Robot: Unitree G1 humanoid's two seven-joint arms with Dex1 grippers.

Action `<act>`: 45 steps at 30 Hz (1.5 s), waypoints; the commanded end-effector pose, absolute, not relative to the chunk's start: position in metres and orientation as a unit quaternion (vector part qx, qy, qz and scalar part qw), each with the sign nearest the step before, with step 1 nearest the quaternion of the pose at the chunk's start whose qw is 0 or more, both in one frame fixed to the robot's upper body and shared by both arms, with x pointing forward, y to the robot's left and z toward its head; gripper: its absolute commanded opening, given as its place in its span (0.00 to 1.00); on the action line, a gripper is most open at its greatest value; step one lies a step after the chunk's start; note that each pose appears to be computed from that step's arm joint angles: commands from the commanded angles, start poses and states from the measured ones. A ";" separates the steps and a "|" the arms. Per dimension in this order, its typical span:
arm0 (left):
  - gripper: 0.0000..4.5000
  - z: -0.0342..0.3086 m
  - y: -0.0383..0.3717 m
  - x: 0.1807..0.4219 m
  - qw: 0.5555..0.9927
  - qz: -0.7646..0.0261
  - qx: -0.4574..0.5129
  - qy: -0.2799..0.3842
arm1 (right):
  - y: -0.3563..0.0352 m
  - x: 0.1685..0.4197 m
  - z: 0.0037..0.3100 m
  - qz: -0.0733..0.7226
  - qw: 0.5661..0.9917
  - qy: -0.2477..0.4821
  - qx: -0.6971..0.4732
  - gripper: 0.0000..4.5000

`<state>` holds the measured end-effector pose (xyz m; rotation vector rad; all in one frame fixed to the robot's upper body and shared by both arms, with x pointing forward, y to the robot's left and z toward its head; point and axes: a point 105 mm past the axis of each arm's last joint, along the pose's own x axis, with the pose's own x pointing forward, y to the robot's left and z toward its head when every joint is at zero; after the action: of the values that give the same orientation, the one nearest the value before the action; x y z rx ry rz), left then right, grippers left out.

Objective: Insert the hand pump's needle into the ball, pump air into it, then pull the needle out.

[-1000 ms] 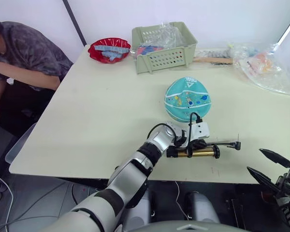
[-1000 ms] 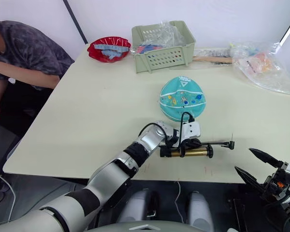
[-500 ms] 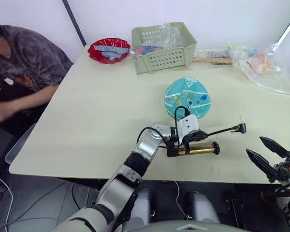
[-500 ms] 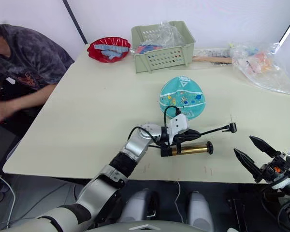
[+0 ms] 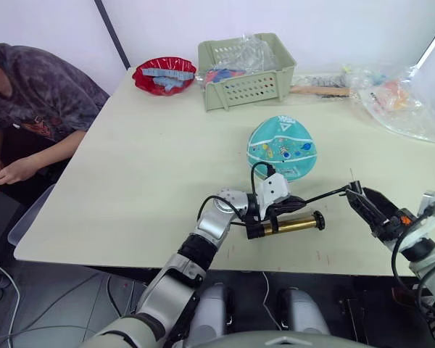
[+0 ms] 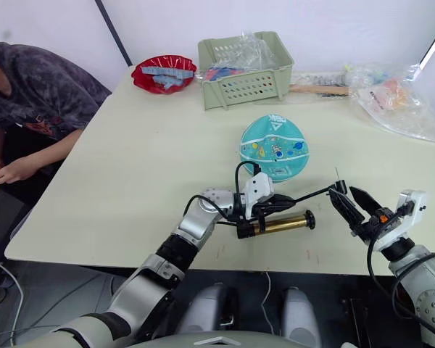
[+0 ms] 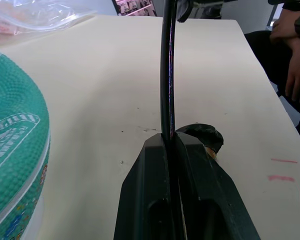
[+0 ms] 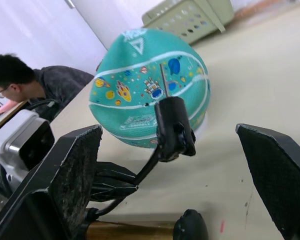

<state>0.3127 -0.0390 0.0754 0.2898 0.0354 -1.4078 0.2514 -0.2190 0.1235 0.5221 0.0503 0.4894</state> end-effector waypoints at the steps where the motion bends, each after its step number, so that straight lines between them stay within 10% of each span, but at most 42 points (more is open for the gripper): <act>1: 0.05 0.087 -0.044 0.310 0.751 -0.648 0.127 -0.012 | -0.220 0.252 0.133 0.240 0.934 0.013 0.264 1.00; 12: 0.05 0.084 -0.046 0.310 0.750 -0.650 0.123 -0.004 | -0.220 0.257 0.128 0.229 0.930 0.014 0.288 1.00; 23: 0.00 0.080 -0.047 0.308 0.746 -0.654 0.126 0.002 | -0.217 0.258 0.130 0.229 0.932 0.012 0.280 0.08; 29: 0.00 0.079 -0.046 0.308 0.750 -0.651 0.116 0.004 | -0.214 0.258 0.135 0.232 0.935 0.007 0.268 0.07; 40: 1.00 0.099 -0.032 0.306 0.742 -0.659 0.114 -0.035 | -0.216 0.255 0.139 0.243 0.943 -0.008 0.226 0.07; 45: 1.00 0.124 -0.014 0.300 0.737 -0.663 0.105 -0.074 | -0.212 0.249 0.138 0.271 0.948 -0.011 0.166 0.07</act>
<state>0.3038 -0.0148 0.1030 0.2459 -0.0772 -1.4460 0.2518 -0.2178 0.1224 0.4123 0.0387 0.4990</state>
